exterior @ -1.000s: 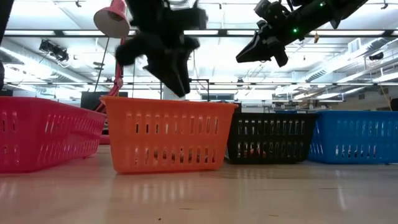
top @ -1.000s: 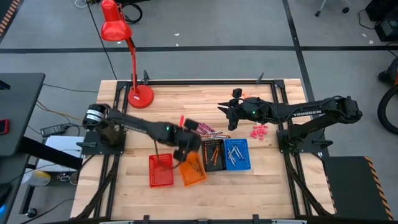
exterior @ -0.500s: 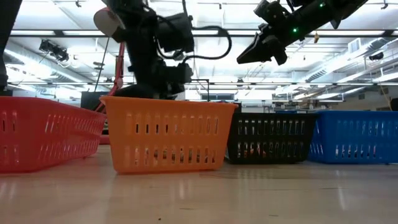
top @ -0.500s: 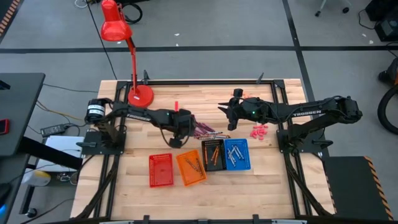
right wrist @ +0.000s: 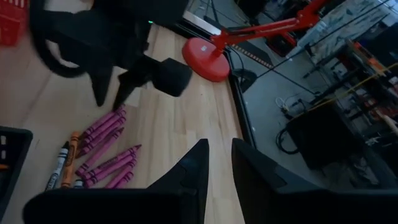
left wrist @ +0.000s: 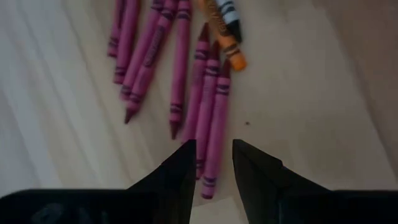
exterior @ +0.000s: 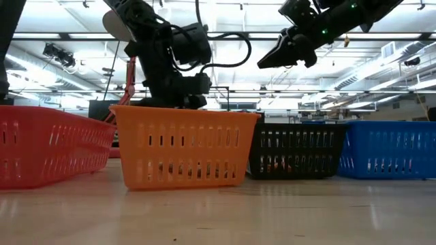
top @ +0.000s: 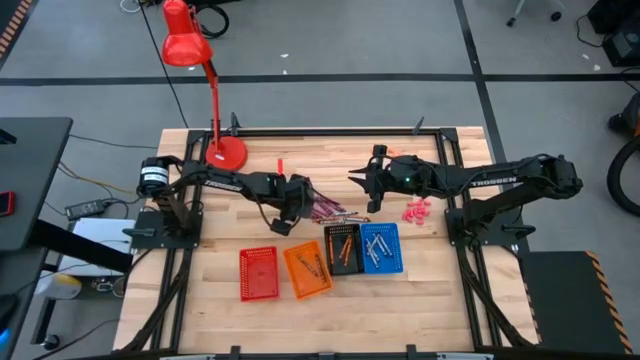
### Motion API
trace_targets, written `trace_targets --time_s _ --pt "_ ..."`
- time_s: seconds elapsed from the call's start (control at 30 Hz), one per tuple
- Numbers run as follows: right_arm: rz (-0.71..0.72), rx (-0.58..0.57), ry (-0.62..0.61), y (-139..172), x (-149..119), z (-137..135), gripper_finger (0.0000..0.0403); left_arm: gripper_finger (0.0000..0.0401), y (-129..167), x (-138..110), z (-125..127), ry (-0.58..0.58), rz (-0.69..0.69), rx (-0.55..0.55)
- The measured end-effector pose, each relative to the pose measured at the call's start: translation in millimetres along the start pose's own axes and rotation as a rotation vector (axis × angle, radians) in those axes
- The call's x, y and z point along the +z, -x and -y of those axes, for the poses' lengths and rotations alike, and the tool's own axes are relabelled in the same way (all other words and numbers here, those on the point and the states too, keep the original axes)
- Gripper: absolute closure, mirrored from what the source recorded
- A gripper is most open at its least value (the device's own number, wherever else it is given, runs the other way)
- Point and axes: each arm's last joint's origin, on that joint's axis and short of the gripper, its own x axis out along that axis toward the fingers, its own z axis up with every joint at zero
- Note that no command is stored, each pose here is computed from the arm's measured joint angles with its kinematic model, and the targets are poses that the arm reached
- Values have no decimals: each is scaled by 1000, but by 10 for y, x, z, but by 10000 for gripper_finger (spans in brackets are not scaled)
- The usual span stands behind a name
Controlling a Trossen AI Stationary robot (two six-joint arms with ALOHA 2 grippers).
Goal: Sort crayons
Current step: Put the pink crayon into the red bin
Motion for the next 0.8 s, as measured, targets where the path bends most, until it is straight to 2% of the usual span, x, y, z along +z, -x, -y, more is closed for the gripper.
trace_targets --time_s 0.1,0.23,0.8 --pt "-5 -7 -14 -5 -11 19 328 284 0 16 6 -23 35 -33" --pt "-7 1 -26 -20 -33 42 328 284 0 30 -13 -31 55 -22" --pt "6 22 -27 -24 -38 54 328 284 -156 -6 -3 -4 20 -51"
